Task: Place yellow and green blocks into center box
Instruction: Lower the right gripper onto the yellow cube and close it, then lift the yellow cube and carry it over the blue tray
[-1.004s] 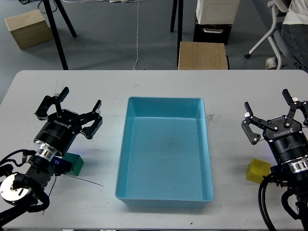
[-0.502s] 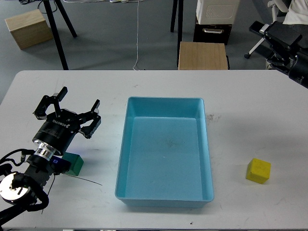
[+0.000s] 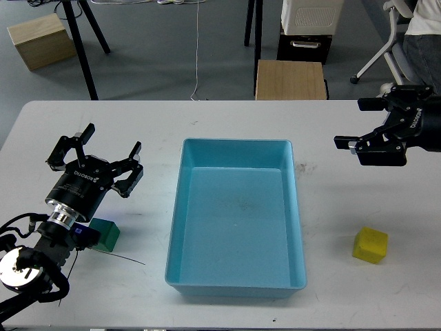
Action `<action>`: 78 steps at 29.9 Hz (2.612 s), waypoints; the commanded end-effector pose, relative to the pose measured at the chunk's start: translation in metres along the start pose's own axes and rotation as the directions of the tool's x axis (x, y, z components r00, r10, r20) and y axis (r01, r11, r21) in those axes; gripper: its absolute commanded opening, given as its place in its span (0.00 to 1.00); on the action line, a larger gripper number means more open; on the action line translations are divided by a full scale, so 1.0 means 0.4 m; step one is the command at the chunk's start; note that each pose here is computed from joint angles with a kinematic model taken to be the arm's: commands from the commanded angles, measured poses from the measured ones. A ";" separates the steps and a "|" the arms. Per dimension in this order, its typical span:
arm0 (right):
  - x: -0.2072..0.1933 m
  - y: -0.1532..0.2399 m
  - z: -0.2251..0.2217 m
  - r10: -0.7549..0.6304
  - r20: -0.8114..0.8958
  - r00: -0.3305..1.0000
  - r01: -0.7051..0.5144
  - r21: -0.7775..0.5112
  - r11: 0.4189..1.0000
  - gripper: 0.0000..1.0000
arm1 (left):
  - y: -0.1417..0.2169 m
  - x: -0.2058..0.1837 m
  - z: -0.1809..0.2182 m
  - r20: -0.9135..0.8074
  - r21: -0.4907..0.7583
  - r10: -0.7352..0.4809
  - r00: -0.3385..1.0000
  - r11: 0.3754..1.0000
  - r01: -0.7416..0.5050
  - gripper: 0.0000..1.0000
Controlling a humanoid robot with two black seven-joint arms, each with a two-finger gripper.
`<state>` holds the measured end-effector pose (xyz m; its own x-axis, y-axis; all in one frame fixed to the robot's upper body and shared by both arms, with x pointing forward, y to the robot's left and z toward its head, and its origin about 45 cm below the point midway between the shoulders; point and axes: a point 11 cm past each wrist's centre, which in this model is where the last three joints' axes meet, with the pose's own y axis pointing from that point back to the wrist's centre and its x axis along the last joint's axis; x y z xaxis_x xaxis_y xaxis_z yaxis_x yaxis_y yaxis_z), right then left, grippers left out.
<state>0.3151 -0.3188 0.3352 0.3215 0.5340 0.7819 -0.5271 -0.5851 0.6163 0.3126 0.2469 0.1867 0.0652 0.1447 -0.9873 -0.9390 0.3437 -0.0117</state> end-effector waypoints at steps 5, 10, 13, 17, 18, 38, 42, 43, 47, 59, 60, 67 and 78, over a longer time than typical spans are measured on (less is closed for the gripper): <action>-0.171 0.025 -0.015 -0.262 -0.096 0.960 0.260 -0.035 0.965 0.99 | -0.001 0.002 0.003 0.003 -0.003 0.001 1.000 1.000 -0.001 1.00; -0.274 0.010 -0.062 -0.357 -0.046 0.933 0.359 0.043 0.932 0.99 | -0.003 0.002 0.003 0.003 -0.003 0.000 1.000 1.000 0.000 1.00; -0.306 0.001 -0.085 -0.386 -0.035 0.922 0.388 0.078 0.919 0.99 | -0.002 0.003 0.003 0.003 -0.004 0.002 1.000 1.000 -0.002 1.00; -0.346 -0.013 -0.101 -0.419 -0.020 0.908 0.419 0.112 0.901 0.98 | -0.001 0.008 0.006 0.006 -0.008 0.007 1.000 1.000 -0.007 1.00; -0.347 -0.024 -0.104 -0.418 -0.021 0.908 0.417 0.120 0.901 0.98 | -0.002 0.011 0.007 0.007 -0.010 0.009 1.000 1.000 -0.009 1.00; -0.367 -0.145 -0.084 -0.410 -0.006 0.912 0.406 0.145 0.902 0.97 | 0.000 0.028 0.024 0.024 -0.028 0.026 0.999 0.999 -0.025 1.00; -0.380 -0.169 -0.102 -0.421 -0.012 0.907 0.417 0.172 0.893 0.96 | -0.001 0.029 0.027 0.028 -0.030 0.027 0.999 0.999 -0.026 1.00; -0.383 -0.174 -0.110 -0.426 -0.016 0.905 0.421 0.182 0.888 0.96 | -0.001 0.030 0.028 0.029 -0.031 0.028 0.999 0.999 -0.027 1.00; -0.390 -0.182 -0.123 -0.435 -0.023 0.900 0.430 0.199 0.881 0.89 | -0.001 0.030 0.028 0.029 -0.031 0.028 0.999 0.999 -0.027 1.00; -0.394 -0.183 -0.116 -0.440 -0.019 0.898 0.435 0.192 0.880 0.36 | -0.001 0.031 0.029 0.030 -0.032 0.029 0.999 0.999 -0.028 1.00; -0.394 -0.182 -0.113 -0.441 -0.018 0.898 0.436 0.188 0.880 0.31 | -0.001 0.031 0.029 0.030 -0.032 0.029 0.999 0.999 -0.028 1.00; -0.255 -0.176 0.000 -0.369 -0.087 0.925 0.375 0.060 0.925 0.09 | -0.001 0.031 0.029 0.030 -0.032 0.029 0.999 0.999 -0.028 1.00; 0.166 -0.235 0.031 -0.121 -0.368 0.922 0.129 -0.003 0.992 0.05 | -0.001 0.029 0.031 0.031 -0.032 0.028 0.999 0.999 -0.027 1.00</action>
<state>0.3887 -0.2725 0.3126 0.1645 0.7856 0.5965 -0.4929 -0.4584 0.7395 0.3180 0.2599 0.1769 0.0493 0.1830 -0.9819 -0.9510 0.3092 0.0099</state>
